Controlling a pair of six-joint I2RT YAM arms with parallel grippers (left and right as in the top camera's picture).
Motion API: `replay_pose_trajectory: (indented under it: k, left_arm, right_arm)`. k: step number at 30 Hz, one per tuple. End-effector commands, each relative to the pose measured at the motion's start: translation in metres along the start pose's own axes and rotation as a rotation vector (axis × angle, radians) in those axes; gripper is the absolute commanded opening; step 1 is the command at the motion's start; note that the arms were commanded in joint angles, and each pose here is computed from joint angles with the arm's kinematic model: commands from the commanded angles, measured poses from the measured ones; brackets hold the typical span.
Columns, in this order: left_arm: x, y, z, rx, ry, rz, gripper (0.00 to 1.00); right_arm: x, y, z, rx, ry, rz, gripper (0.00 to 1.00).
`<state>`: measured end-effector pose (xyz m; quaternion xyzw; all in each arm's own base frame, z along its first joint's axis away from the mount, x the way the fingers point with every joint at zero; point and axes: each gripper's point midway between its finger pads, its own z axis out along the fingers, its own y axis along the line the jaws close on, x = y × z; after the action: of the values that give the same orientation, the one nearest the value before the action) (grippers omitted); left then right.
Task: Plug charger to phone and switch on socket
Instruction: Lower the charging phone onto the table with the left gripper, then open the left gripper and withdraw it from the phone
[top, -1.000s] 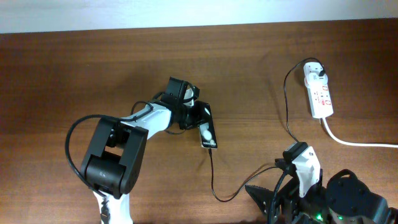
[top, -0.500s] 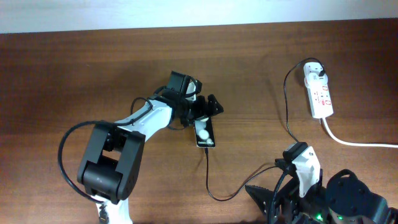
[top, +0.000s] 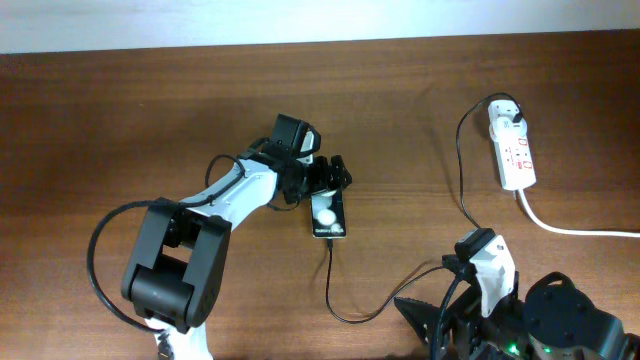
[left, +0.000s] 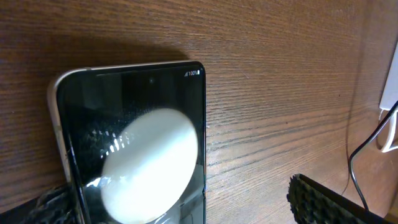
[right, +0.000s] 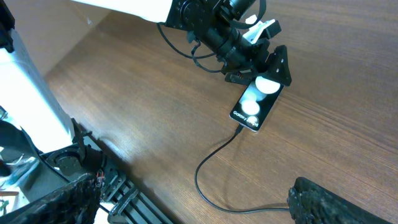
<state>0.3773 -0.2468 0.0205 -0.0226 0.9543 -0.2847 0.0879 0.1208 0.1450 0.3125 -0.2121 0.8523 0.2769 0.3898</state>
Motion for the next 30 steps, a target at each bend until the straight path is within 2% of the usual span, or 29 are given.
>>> replay_pose_trajectory:
  k: [1,4,14,18,21,23,25,30]
  left_arm:
    - [0.025,0.061,0.023,-0.197,0.055,-0.044,0.99]
    - [0.024,0.075,0.02,-0.277,0.038,-0.046,0.99]
    - [0.025,0.079,0.018,-0.298,0.036,-0.049,0.99]
    - [0.034,0.121,-0.001,-0.522,0.046,-0.069,0.99]
    - [0.05,0.131,-0.013,-0.588,0.103,-0.084,0.99]
    - [0.045,0.133,-0.03,-0.637,0.078,-0.08,0.99]
    - [0.034,0.12,-0.049,-0.624,0.018,-0.066,0.99]
    - [0.01,0.06,-0.152,-0.522,-0.244,-0.021,0.99]
  right_arm:
    - [-0.001,-0.002,0.001,0.013,-0.004,-0.006,0.99]
    - [-0.001,-0.002,0.001,0.013,-0.004,-0.006,0.99]
    - [-0.001,-0.002,0.001,0.013,-0.004,-0.006,0.99]
    - [-0.001,-0.002,0.001,0.013,-0.004,-0.006,0.99]
    - [-0.001,-0.002,0.001,0.013,-0.004,-0.006,0.99]
    - [-0.001,-0.002,0.001,0.013,-0.004,-0.006,0.99]
    - [-0.001,-0.002,0.001,0.013,-0.004,-0.006,0.99]
    - [-0.001,-0.002,0.001,0.013,-0.004,-0.006,0.99]
